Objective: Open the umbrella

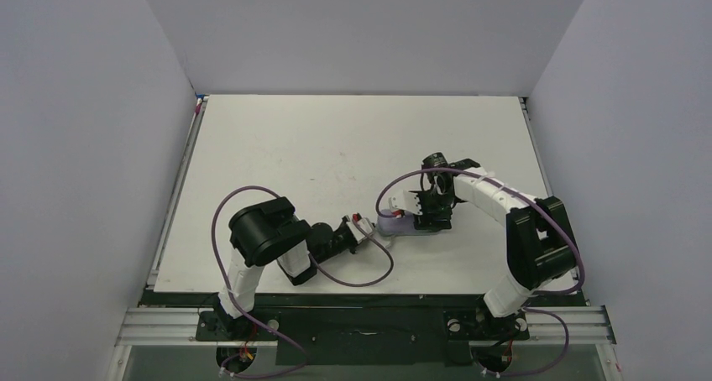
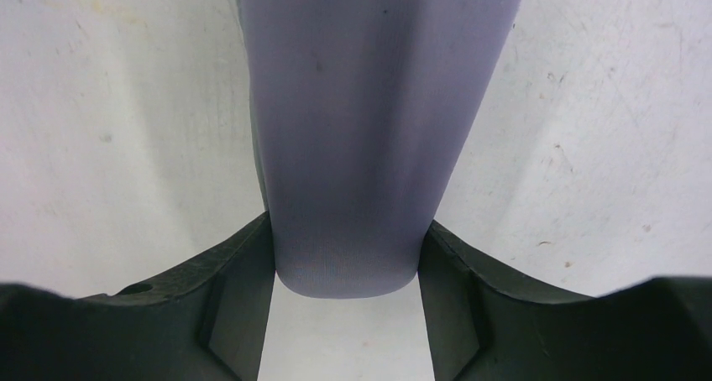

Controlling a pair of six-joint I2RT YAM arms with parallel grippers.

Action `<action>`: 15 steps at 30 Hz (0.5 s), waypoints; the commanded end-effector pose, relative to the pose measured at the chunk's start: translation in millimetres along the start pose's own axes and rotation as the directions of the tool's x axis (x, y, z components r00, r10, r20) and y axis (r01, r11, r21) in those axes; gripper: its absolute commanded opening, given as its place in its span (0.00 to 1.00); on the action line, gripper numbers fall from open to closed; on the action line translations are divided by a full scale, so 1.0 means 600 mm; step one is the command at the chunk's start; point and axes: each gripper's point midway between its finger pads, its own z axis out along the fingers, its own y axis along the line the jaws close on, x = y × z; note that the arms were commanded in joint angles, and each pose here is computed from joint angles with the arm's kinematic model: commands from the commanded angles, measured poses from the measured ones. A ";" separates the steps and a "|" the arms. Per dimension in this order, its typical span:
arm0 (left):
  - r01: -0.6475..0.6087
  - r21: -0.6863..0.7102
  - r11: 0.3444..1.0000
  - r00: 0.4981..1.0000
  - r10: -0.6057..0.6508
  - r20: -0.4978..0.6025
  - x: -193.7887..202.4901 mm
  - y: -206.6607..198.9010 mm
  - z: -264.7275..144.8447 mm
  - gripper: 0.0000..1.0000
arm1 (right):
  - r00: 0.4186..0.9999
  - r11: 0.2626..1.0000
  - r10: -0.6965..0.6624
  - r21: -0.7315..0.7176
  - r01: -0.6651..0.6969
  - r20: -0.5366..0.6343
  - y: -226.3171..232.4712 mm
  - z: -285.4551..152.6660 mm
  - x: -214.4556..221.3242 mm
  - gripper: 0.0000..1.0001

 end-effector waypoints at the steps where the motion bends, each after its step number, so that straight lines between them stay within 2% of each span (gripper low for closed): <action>1: -0.050 -0.071 0.996 0.997 0.054 0.052 -0.014 0.029 -0.002 0.00 | 0.963 0.940 -0.241 -0.276 0.202 -0.117 0.079 0.002 0.052 0.00; 8: -0.047 -0.058 0.997 0.998 0.050 0.039 -0.006 0.023 -0.003 0.00 | 0.899 0.873 -0.423 -0.314 0.372 -0.111 0.072 0.006 0.043 0.00; 10: -0.053 -0.046 0.998 0.998 0.055 0.040 -0.005 0.019 -0.002 0.00 | 0.882 0.871 -0.456 -0.262 0.416 -0.115 0.045 0.007 0.033 0.00; 12: -0.071 -0.012 0.997 0.996 0.071 0.046 -0.006 0.007 -0.002 0.00 | 0.873 0.874 -0.471 -0.197 0.444 -0.122 0.011 0.002 0.018 0.03; 14: -0.088 0.018 0.996 0.995 0.087 0.049 -0.006 -0.005 -0.003 0.00 | 0.884 0.892 -0.449 -0.117 0.436 -0.129 -0.028 -0.009 0.000 0.11; 15: -0.096 0.034 0.995 0.994 0.094 0.051 -0.006 -0.011 -0.004 0.00 | 0.892 0.900 -0.435 -0.094 0.426 -0.121 -0.038 -0.012 -0.008 0.18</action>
